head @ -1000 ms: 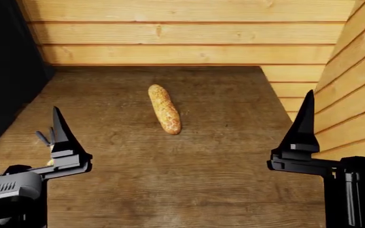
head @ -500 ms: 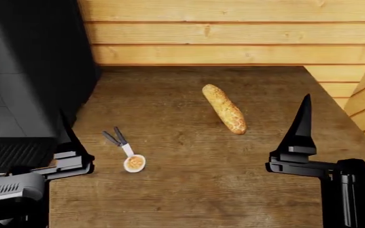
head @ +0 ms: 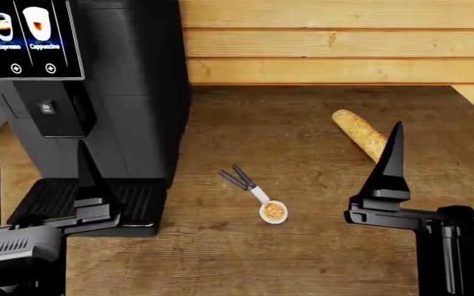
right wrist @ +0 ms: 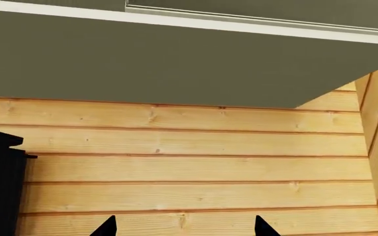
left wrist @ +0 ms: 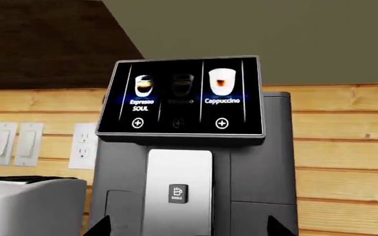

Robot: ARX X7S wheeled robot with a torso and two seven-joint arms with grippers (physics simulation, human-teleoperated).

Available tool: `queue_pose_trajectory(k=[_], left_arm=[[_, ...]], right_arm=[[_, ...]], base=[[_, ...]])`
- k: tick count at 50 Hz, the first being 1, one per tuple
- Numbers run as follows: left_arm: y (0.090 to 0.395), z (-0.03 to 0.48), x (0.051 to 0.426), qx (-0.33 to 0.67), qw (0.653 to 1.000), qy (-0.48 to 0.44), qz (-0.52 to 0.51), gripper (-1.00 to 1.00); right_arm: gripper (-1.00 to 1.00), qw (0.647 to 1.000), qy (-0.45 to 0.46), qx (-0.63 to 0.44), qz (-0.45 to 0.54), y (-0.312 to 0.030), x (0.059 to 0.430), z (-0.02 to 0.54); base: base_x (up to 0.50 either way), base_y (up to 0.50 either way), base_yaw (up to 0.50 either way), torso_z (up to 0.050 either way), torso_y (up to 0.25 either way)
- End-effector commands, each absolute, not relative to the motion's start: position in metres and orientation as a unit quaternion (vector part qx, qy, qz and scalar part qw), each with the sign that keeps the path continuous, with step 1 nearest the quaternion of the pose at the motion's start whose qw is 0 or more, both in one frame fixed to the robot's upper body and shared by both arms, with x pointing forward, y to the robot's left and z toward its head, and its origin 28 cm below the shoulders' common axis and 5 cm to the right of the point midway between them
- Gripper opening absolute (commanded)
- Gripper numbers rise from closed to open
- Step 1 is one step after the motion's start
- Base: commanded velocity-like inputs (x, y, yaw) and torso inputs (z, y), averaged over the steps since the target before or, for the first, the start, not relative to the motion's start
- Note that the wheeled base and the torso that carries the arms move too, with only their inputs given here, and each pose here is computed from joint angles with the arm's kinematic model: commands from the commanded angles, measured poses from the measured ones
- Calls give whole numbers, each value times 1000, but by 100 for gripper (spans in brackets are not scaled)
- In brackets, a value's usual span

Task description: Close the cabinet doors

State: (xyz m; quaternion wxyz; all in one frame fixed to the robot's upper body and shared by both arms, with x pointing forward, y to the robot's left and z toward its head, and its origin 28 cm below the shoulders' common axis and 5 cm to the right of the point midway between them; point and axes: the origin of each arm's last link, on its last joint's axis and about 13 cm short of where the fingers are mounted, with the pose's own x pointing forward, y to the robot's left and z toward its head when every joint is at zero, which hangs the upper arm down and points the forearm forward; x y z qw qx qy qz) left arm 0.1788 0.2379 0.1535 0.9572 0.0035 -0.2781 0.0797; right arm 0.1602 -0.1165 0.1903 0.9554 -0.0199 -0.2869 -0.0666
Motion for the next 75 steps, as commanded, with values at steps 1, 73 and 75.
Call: queue_pose_trajectory(k=[1,73,75], left_arm=[[238,153,179,4,957,-278,80,100],[258,241,156,-2,897,-427,114,100],[259,244,157,-3,896,-430,114,100]], right_arm=[[100,955,-288,-20,-66,-116,160,190],[100,957,-283,-4,-61,-117,160,192],[100,957,-283,-4,-61,-117,160,192]], base=[[0,500,0,0,0],[0,246,0,0,0],[0,0,0,0,0]])
